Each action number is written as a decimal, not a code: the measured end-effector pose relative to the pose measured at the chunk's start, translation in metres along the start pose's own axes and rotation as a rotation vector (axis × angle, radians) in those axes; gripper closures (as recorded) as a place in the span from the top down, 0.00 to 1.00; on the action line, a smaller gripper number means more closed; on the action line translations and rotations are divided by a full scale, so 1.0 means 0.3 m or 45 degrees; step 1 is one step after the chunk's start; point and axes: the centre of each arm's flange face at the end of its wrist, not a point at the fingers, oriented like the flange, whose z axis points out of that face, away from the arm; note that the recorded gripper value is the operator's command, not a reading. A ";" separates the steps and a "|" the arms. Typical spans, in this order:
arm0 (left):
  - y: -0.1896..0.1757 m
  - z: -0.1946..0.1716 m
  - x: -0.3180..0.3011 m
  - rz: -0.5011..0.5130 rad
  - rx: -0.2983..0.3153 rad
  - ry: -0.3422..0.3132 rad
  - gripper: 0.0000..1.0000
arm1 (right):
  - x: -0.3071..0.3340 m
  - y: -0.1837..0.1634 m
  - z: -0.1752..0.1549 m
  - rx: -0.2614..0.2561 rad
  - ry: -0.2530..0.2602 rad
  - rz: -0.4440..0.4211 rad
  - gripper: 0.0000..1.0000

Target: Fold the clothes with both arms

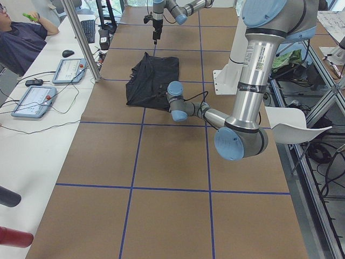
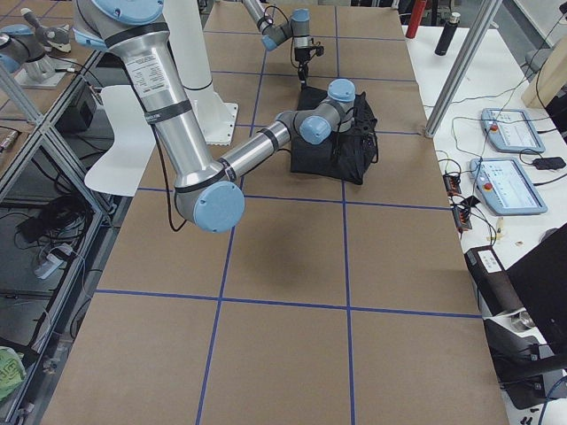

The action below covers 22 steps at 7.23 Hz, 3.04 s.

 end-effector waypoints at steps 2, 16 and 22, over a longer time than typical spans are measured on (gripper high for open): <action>0.009 -0.029 -0.038 0.038 -0.003 -0.016 0.00 | -0.013 0.025 0.002 -0.007 -0.007 -0.010 1.00; -0.775 -0.309 -0.739 0.597 0.062 -0.341 1.00 | -0.377 0.287 0.090 -0.023 -0.074 -0.023 1.00; -0.584 -0.441 -0.681 0.422 0.115 -0.222 1.00 | -0.788 0.324 0.352 0.084 -0.198 0.117 0.94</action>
